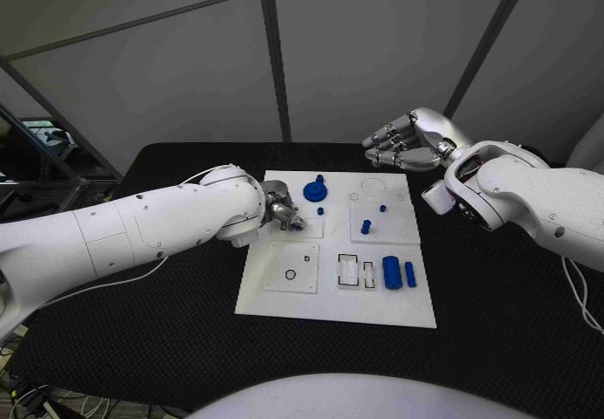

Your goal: Assemble the parts on the task board

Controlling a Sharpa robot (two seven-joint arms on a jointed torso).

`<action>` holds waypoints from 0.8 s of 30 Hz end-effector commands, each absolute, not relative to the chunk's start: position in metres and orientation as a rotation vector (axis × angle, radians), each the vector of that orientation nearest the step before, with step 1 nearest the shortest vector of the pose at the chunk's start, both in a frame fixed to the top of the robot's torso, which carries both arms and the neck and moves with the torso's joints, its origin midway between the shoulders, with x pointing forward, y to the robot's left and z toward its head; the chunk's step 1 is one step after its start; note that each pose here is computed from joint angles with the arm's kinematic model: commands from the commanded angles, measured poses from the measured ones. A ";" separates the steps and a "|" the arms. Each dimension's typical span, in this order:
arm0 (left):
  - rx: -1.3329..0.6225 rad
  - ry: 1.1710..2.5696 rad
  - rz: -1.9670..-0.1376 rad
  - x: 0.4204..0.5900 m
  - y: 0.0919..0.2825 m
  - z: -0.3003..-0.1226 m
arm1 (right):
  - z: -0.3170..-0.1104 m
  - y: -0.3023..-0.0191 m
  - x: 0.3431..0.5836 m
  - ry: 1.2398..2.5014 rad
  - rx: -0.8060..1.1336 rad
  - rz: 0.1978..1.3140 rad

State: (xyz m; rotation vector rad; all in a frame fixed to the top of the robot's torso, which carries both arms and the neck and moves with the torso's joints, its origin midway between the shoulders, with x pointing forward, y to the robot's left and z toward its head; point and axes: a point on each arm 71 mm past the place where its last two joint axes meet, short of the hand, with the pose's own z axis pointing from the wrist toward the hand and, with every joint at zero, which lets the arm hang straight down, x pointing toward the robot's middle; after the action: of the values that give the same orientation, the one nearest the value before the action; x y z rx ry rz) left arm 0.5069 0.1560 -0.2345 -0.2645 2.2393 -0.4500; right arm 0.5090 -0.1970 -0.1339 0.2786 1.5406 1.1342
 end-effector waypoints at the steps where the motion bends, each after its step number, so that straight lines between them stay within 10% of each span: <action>1: -0.245 2.258 -0.438 0.507 0.155 -0.235 | -0.133 -0.196 0.509 1.540 0.269 1.142; 24: -0.212 2.268 -0.415 0.509 0.154 -0.235 | -0.133 -0.196 0.509 1.540 0.270 1.142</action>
State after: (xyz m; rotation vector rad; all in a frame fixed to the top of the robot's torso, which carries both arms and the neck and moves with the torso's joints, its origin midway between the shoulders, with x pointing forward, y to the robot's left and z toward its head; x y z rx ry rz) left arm 0.5094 0.1540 -0.2356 -0.2361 2.2588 -0.4312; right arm 0.5092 -0.1970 -0.1341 0.2787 1.5418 1.1341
